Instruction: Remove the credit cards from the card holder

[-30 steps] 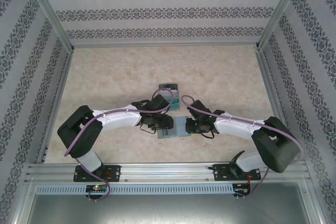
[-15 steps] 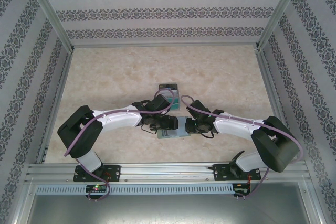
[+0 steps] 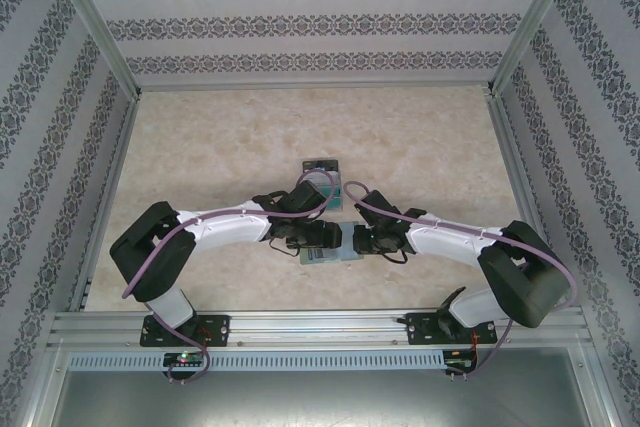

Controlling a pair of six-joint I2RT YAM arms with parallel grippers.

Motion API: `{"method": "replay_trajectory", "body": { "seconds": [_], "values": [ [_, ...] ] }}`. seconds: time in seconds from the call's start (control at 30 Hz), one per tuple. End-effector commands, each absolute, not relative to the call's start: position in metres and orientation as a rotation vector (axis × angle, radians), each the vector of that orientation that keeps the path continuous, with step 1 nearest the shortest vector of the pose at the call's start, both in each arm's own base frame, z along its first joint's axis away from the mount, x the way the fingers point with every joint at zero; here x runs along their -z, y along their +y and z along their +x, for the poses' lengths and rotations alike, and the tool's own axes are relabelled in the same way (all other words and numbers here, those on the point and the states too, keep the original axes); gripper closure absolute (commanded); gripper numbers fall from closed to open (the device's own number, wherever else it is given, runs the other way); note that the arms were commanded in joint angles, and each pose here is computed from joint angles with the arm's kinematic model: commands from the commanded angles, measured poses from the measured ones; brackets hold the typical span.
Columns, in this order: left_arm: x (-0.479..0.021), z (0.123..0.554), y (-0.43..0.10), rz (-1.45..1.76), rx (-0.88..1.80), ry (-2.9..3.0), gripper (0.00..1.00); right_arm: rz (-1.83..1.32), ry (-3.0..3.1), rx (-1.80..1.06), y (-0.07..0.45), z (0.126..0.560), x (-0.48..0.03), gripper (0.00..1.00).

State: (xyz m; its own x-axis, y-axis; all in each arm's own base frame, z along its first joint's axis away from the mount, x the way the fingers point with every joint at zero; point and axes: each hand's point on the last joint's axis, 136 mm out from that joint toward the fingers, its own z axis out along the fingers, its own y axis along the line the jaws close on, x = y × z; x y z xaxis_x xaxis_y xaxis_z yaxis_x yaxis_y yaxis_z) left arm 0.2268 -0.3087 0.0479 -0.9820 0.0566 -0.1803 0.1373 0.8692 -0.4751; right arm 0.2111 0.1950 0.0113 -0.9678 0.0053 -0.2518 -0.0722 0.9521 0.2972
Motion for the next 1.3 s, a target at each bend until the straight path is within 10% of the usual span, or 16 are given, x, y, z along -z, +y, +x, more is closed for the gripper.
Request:
{"method": "replay_trajectory", "body": {
  "seconds": [0.0,1.27],
  "values": [
    [-0.066,0.227,-0.32,0.22,0.795,2.83,0.21,-0.075,2.888,-0.462,0.203,0.204,0.004,0.8],
    [-0.043,0.226,-0.308,0.186,0.617,2.92,0.2,-0.086,2.885,-0.458,0.205,0.202,0.003,0.79]
  ]
}}
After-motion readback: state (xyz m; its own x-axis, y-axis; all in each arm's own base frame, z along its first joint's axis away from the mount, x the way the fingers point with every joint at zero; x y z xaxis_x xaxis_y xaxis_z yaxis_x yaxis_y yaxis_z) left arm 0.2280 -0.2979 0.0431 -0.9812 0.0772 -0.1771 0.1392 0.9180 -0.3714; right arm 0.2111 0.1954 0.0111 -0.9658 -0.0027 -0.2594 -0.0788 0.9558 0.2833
